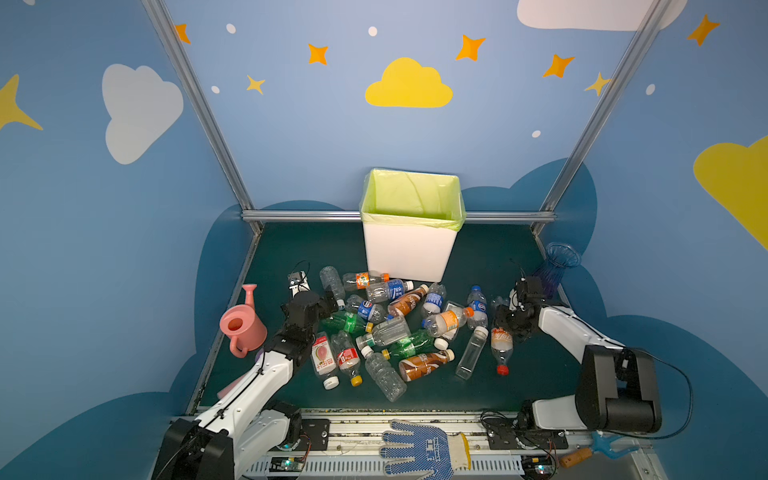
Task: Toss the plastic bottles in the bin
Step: 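Lift the bottle with the right gripper over the bin and release it, then return the right gripper to the pile while the left gripper lowers onto a clear bottle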
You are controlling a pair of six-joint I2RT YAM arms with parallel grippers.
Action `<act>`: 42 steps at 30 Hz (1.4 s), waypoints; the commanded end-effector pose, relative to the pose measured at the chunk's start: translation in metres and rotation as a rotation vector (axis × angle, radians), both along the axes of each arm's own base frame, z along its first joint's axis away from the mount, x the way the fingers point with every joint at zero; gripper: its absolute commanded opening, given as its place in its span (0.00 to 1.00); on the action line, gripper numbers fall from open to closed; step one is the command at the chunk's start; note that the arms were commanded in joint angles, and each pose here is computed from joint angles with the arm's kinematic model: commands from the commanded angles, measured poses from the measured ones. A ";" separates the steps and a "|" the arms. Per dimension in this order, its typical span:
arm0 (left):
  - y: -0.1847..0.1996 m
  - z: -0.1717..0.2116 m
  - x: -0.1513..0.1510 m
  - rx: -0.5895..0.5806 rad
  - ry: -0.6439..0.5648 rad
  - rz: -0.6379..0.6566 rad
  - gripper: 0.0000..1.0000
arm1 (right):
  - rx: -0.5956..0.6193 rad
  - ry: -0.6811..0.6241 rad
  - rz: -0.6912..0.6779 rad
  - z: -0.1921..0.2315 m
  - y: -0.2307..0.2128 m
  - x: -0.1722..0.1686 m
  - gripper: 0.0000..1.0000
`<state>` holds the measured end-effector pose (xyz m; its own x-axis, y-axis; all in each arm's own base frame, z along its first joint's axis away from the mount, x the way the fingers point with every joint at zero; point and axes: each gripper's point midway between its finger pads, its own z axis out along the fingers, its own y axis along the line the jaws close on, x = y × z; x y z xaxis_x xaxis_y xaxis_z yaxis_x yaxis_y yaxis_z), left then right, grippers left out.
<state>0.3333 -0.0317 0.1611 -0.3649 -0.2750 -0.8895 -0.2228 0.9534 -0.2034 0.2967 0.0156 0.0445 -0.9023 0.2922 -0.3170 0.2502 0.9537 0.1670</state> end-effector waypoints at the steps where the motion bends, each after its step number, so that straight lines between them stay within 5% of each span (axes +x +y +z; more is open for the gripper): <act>1: 0.005 -0.005 -0.005 0.003 0.010 0.022 1.00 | 0.022 -0.024 0.003 0.012 0.003 0.008 0.51; 6: 0.015 -0.011 -0.007 -0.004 0.027 0.094 1.00 | 0.049 -0.272 0.077 0.107 0.012 0.044 0.43; 12: 0.021 -0.012 -0.009 -0.023 0.031 0.135 1.00 | 0.059 -0.931 0.038 0.346 0.009 0.066 0.39; 15: 0.022 -0.012 -0.010 -0.046 0.034 0.144 1.00 | 0.156 -1.186 0.013 0.445 0.014 0.058 0.39; 18: 0.022 -0.012 -0.010 -0.060 0.035 0.147 1.00 | 0.334 -1.317 0.042 0.492 0.036 0.071 0.39; 24: 0.017 -0.009 -0.007 -0.091 0.042 0.131 1.00 | 0.528 -1.168 0.311 0.477 0.155 0.152 0.44; 28: 0.015 -0.010 -0.005 -0.108 0.066 0.130 1.00 | 0.492 -0.928 0.531 0.426 0.242 0.191 0.66; 34: 0.020 -0.008 -0.010 -0.096 0.117 0.161 1.00 | 0.424 -1.080 0.429 0.481 0.205 0.185 0.92; 42: 0.022 -0.006 -0.004 -0.109 0.104 0.180 1.00 | 0.348 -1.187 0.320 0.493 0.137 0.122 0.95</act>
<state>0.3262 -0.0131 0.1522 -0.3911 -0.4276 -0.8150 -0.3913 0.8788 -0.2732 0.4505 0.1752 0.4932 -0.3187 0.3027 -0.8982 -0.4252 0.8013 0.4209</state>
